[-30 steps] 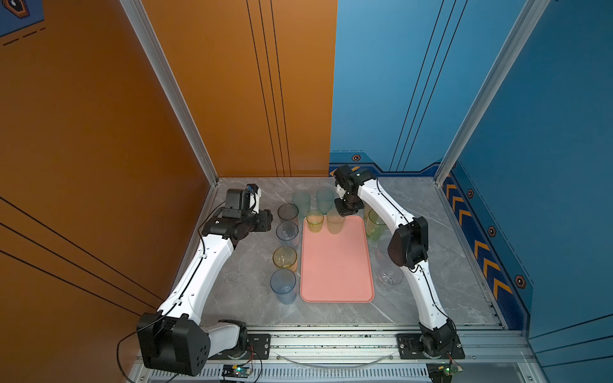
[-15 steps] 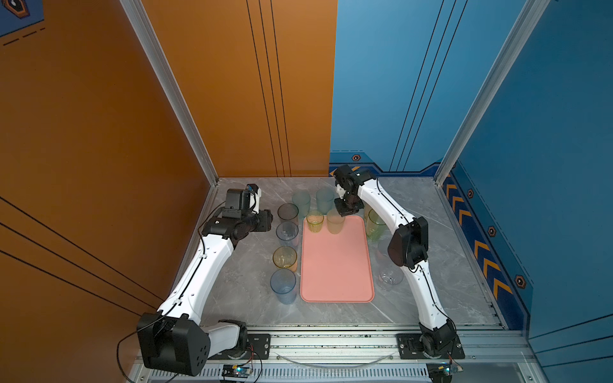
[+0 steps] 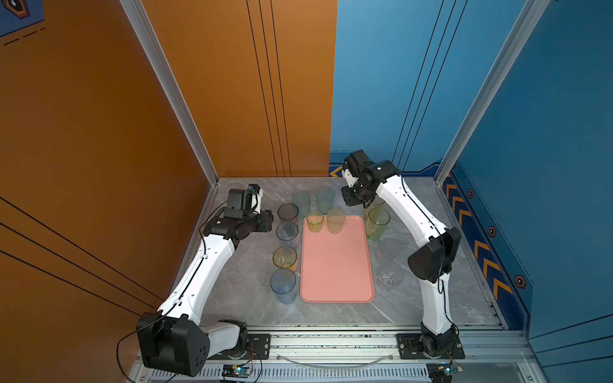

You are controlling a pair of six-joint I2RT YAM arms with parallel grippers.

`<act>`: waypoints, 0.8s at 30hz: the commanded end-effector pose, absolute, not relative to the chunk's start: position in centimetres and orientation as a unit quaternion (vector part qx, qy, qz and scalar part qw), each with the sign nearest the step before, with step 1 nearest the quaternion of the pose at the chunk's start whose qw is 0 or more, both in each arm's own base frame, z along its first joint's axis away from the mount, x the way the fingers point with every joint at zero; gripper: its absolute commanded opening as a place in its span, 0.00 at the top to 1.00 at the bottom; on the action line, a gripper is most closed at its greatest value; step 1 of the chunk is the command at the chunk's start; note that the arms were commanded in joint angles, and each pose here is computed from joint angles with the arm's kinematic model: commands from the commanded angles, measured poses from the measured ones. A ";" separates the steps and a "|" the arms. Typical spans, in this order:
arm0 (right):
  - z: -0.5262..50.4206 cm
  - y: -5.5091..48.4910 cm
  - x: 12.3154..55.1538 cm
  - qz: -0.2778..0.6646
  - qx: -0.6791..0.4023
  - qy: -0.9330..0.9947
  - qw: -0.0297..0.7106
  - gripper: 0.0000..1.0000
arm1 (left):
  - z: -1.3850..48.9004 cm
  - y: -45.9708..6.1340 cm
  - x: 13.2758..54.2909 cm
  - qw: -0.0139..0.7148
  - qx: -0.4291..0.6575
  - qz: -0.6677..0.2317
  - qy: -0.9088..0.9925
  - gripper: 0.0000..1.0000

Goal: Place the glasses into the tray
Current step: Pick up the glass from the middle-right of the table.

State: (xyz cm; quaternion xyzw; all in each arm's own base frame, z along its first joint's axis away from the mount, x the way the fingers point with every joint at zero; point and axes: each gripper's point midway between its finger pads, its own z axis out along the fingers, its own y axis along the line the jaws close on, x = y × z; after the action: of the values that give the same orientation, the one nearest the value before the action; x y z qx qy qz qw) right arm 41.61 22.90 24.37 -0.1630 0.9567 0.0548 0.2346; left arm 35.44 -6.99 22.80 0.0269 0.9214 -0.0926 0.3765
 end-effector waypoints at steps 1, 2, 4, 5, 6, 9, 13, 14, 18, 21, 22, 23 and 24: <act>26.3 21.4 39.0 0.040 -0.161 0.950 0.263 0.76 | 24.1 -7.0 35.2 0.394 0.037 -0.080 0.915 0.42; 26.5 20.8 38.1 0.041 -0.154 0.950 0.269 0.76 | 24.2 -7.2 35.1 0.396 0.040 -0.078 0.914 0.42; 27.3 19.1 35.9 0.044 -0.132 0.948 0.286 0.76 | 24.6 -7.6 35.0 0.401 0.047 -0.075 0.912 0.42; 27.0 18.1 34.7 0.041 -0.123 0.950 0.285 0.76 | 24.6 -7.8 34.9 0.402 0.050 -0.074 0.911 0.42; 27.0 17.0 33.5 0.039 -0.109 0.950 0.289 0.76 | 24.8 -8.0 34.8 0.404 0.053 -0.074 0.910 0.42; 27.1 14.0 30.4 0.043 -0.064 0.951 0.300 0.76 | 25.1 -8.6 34.9 0.406 0.061 -0.075 0.909 0.42; 25.3 10.3 26.9 0.050 -0.006 0.958 0.282 0.77 | 25.1 -9.4 35.2 0.403 0.071 -0.081 0.909 0.43; 24.7 9.7 26.2 0.049 0.005 0.960 0.274 0.77 | 25.0 -9.5 35.2 0.401 0.072 -0.083 0.910 0.43; 21.8 7.6 24.4 0.052 0.044 0.969 0.237 0.77 | 24.8 -10.2 35.7 0.395 0.075 -0.090 0.911 0.45; 19.9 6.8 24.2 0.045 0.058 0.974 0.213 0.77 | 24.6 -10.9 36.1 0.390 0.080 -0.093 0.913 0.47; 19.3 6.8 24.3 0.048 0.060 0.976 0.205 0.77 | 24.5 -11.1 36.2 0.388 0.082 -0.094 0.913 0.47; 18.8 6.9 24.4 0.051 0.061 0.976 0.201 0.77 | 24.4 -11.2 36.3 0.387 0.083 -0.093 0.914 0.47; 18.1 6.9 24.7 0.054 0.063 0.978 0.194 0.77 | 24.3 -11.3 36.4 0.385 0.085 -0.092 0.914 0.47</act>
State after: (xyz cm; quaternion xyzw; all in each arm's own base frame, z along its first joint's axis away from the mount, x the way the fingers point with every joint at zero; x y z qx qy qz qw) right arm 24.39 6.44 19.33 0.0511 0.9759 0.0345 0.2095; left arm 35.91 -10.93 23.32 0.0796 0.9184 -0.0950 0.3756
